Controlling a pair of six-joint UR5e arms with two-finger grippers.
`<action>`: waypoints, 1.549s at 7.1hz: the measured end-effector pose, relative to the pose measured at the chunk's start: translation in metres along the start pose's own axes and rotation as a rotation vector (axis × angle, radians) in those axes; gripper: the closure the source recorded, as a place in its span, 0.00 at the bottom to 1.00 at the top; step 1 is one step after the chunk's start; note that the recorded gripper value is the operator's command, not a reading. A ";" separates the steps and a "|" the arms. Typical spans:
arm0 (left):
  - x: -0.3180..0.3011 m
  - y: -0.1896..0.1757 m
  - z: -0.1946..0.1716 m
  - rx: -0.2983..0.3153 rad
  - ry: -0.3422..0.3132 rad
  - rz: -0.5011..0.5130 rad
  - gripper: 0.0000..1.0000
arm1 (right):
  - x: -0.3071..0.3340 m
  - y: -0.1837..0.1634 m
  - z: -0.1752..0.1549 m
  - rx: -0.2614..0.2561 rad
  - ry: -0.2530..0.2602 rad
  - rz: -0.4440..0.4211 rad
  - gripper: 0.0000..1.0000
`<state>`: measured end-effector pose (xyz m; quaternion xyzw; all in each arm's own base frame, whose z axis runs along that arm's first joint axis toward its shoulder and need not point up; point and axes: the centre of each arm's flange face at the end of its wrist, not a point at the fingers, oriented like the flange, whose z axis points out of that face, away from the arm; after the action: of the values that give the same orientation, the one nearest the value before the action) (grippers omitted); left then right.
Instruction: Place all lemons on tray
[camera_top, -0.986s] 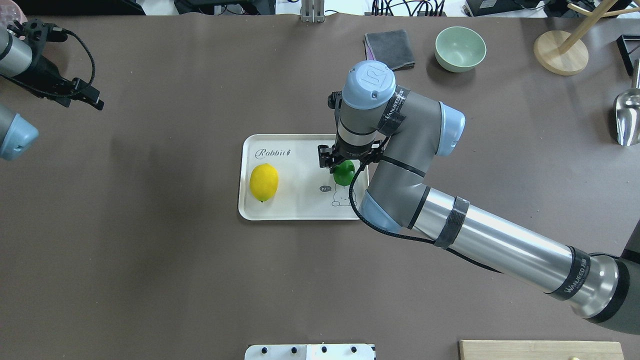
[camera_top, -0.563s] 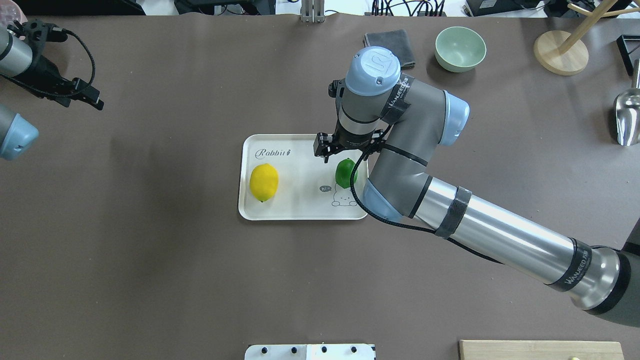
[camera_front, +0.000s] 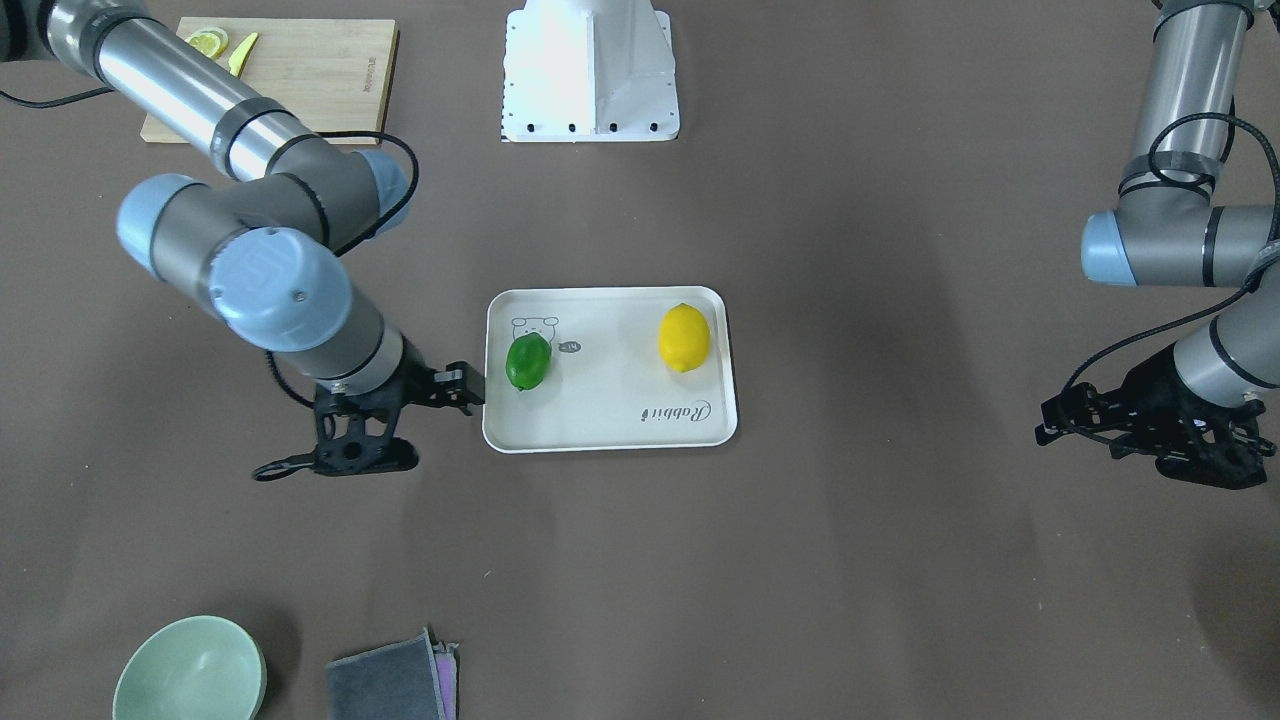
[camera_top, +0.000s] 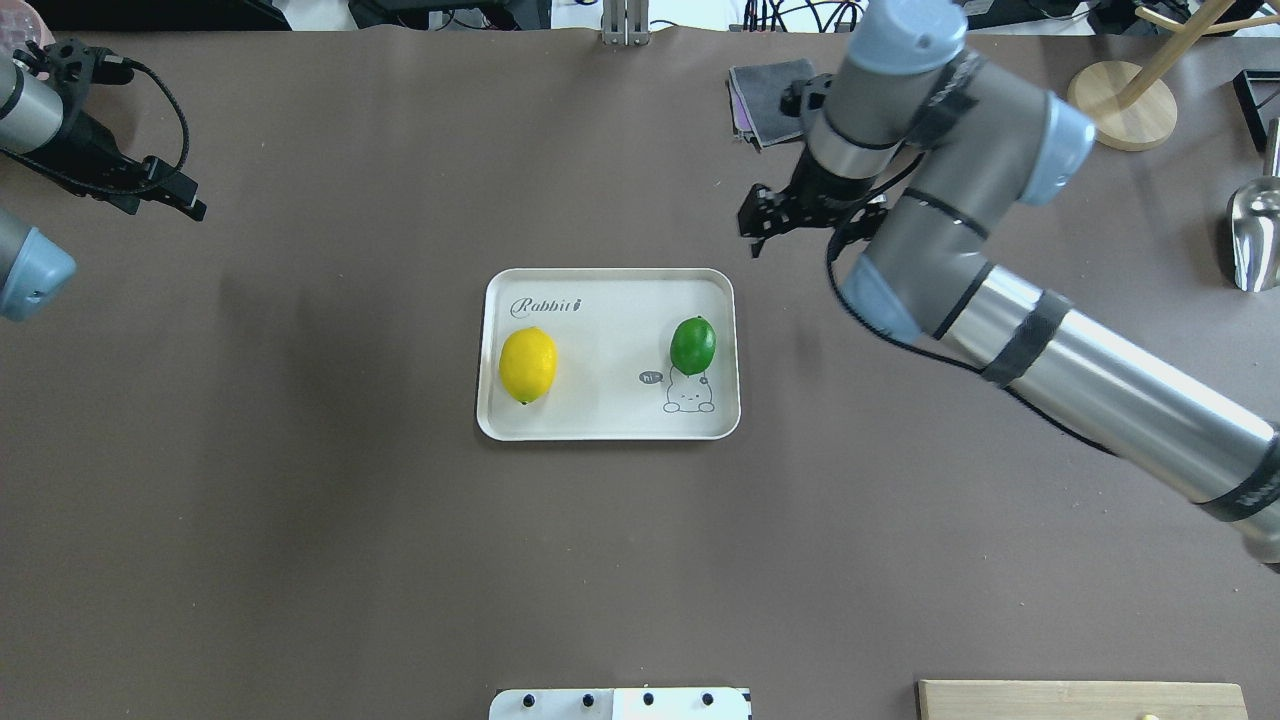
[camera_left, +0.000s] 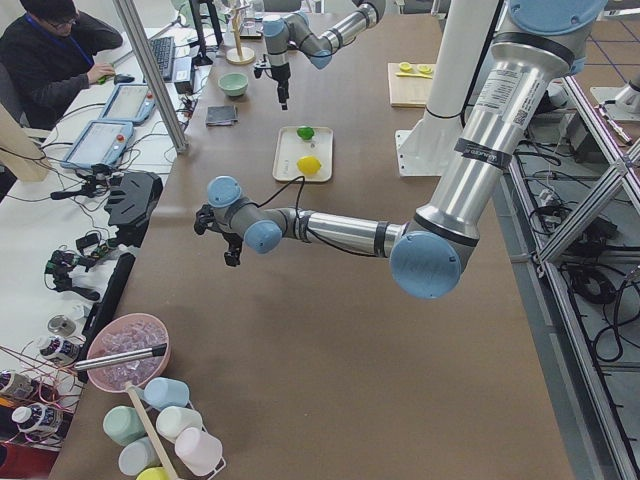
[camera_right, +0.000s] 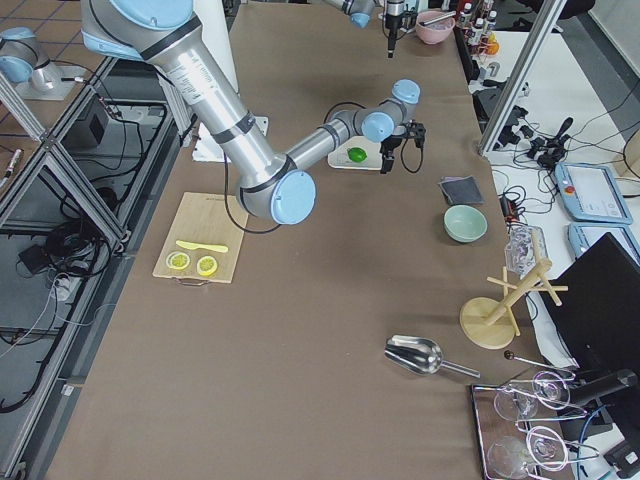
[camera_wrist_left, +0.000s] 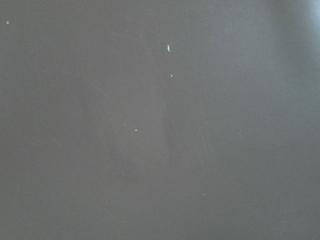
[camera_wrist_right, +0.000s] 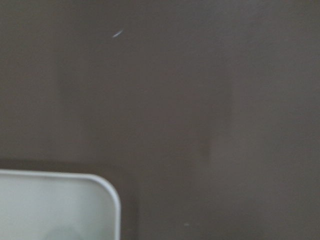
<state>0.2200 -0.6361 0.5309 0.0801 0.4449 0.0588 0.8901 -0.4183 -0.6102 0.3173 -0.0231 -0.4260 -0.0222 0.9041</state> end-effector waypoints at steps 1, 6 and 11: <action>-0.001 0.000 -0.002 0.003 0.001 0.001 0.02 | 0.075 -0.014 -0.022 0.010 0.002 -0.028 0.00; -0.086 0.013 -0.064 0.013 0.064 -0.054 0.03 | 0.447 0.059 -0.109 0.062 0.061 -0.202 0.00; -0.242 0.076 -0.169 -0.131 -0.064 -0.125 0.02 | 0.558 0.154 -0.136 0.016 0.069 -0.073 0.00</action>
<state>-0.0627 -0.5891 0.6354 -0.0046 0.4153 0.0294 0.9092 0.0506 -0.4759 0.6578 0.0002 -0.3951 -0.0525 0.9171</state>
